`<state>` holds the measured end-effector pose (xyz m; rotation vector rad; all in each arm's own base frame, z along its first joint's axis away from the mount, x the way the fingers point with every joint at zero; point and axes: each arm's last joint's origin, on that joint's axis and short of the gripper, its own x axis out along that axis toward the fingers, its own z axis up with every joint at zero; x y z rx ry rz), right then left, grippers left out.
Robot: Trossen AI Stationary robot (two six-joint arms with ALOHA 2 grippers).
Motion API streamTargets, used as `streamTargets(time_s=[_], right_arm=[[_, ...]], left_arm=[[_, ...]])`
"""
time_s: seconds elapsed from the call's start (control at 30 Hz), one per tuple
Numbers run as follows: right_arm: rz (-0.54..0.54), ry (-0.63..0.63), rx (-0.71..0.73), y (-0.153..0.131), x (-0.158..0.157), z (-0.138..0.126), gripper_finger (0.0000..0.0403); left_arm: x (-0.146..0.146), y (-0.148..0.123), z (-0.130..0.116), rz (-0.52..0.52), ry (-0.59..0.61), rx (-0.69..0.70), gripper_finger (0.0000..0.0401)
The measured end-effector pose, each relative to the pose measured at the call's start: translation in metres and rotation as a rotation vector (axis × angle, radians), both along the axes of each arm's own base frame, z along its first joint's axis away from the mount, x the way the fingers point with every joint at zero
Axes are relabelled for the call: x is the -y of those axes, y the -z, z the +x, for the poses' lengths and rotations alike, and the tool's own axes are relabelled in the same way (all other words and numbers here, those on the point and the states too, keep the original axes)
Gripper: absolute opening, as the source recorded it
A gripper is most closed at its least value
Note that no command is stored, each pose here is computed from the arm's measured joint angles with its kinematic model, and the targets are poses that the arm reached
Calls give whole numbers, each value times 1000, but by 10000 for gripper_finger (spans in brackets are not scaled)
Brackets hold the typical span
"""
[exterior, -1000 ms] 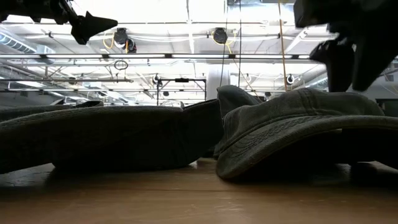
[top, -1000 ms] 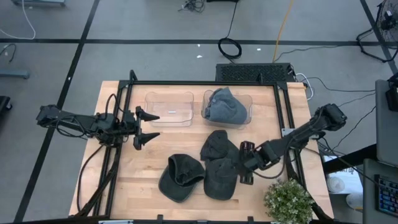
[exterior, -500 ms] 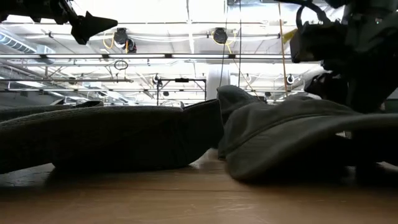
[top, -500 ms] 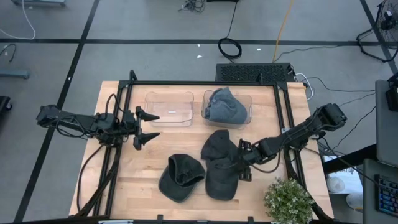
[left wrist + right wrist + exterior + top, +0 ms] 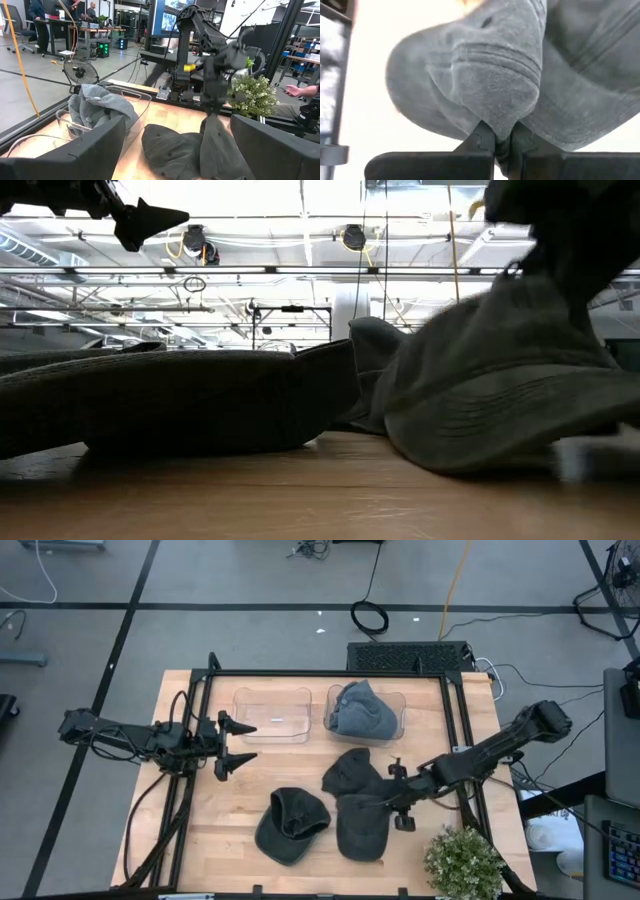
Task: Pick & Place hat
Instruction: Put the bottom right black cap into the left transparent bin
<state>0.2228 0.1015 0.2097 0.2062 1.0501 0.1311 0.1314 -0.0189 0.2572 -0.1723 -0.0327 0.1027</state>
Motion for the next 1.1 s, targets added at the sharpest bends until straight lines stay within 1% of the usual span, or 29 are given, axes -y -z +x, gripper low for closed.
streamTargets(time_s=[0.1,0.23,0.37,0.5,0.6,0.73,0.8,0.87,0.93,1.03,1.1], right_arm=[[16,-16,85,-18,1,-10,3],[-8,-11,228,-41,3,-22,2],[-5,-27,376,-59,4,-27,1],[2,-77,546,-74,2,-22,1],[-9,-126,744,-81,-2,-14,1],[-62,-157,985,-80,-5,-4,1],[-102,-109,1101,-81,-3,-1,1],[-161,-30,1186,-81,1,1,0],[-233,53,1238,-77,6,4,0],[-341,179,1284,-76,15,8,0],[-393,279,1302,-77,22,11,0]], left_arm=[[0,0,0,-1,0,3,373],[0,0,0,0,0,2,378],[0,0,0,0,0,2,375],[0,0,0,0,0,2,368],[0,-2,0,3,-1,18,368],[0,-4,0,-6,0,36,375],[0,-3,0,-43,1,38,378],[0,-3,2,-119,4,43,381],[1,-3,4,-176,6,52,381],[2,-2,9,-191,6,47,381],[3,0,15,-216,6,42,381]])
